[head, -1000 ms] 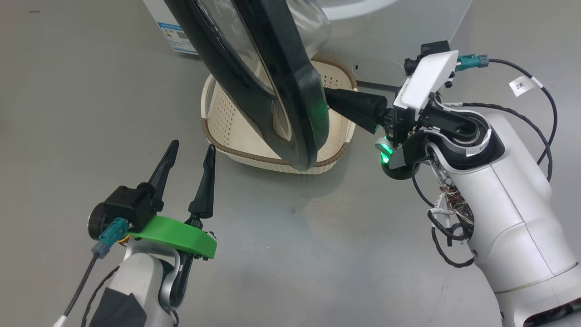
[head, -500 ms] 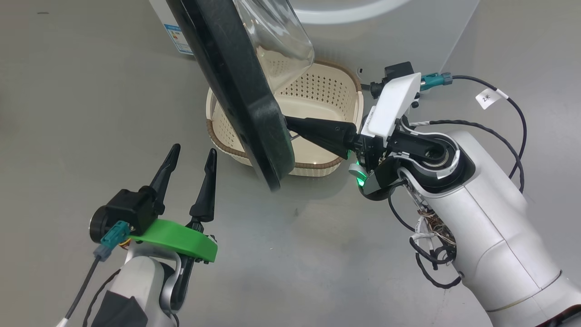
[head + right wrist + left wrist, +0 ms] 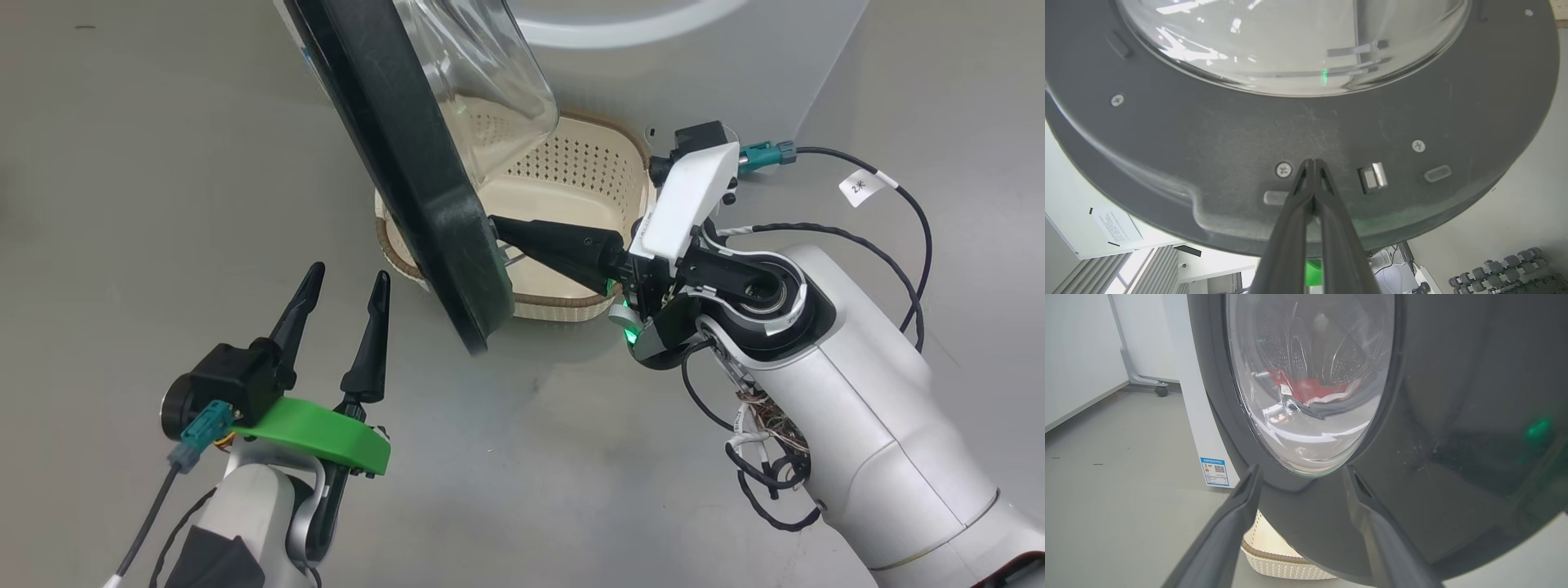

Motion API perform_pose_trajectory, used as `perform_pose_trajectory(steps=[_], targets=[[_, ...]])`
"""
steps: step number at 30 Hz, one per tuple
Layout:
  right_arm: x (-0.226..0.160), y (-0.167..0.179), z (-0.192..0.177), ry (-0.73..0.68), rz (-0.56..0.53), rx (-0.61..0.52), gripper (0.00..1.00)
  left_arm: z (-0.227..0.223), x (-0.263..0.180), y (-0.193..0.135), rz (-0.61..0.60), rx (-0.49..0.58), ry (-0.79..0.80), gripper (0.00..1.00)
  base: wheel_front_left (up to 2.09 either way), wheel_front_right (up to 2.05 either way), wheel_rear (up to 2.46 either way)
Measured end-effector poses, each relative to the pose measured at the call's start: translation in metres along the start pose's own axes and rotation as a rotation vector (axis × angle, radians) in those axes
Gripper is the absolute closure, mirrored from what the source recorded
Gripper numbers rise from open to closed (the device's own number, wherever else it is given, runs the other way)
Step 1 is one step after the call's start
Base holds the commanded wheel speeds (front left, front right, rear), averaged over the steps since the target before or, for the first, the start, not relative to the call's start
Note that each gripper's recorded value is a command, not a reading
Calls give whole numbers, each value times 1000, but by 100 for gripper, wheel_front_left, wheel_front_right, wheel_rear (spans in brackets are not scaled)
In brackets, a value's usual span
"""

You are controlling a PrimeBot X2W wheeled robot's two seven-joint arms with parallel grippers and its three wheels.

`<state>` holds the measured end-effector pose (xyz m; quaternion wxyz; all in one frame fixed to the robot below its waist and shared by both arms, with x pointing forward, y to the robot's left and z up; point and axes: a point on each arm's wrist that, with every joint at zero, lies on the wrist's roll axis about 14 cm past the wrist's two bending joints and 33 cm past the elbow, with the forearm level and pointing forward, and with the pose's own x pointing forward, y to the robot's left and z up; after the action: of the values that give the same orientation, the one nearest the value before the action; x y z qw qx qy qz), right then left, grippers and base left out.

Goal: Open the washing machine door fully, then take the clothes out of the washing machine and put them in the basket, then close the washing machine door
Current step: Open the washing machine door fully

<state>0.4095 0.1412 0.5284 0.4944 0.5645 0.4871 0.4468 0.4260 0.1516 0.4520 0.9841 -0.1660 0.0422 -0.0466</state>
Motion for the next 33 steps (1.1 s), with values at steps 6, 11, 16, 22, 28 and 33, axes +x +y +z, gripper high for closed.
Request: perform_pose_trajectory(steps=[6, 11, 16, 22, 28, 33], targets=[[-5, 2, 12, -92, -22, -83, 100, 4, -5, 2, 10, -2, -10, 0, 0, 0, 0], [-28, -2, 35, -216, -98, -257, 100, 10, -8, 0, 8, 2, -28, 0, 0, 0, 0], [-57, -3, 55, -332, -208, -525, 100, 17, -12, -1, 10, 3, -48, 0, 0, 0, 0], [-104, 0, 71, -457, -392, -947, 100, 23, -18, -8, -6, 6, -65, 0, 0, 0, 0], [-138, 2, 67, -544, -497, -1228, 100, 21, -26, -17, -29, 14, -63, 0, 0, 0, 0], [-163, 6, 63, -694, -536, -1326, 100, 21, -30, -18, -26, 11, -65, 0, 0, 0, 0]])
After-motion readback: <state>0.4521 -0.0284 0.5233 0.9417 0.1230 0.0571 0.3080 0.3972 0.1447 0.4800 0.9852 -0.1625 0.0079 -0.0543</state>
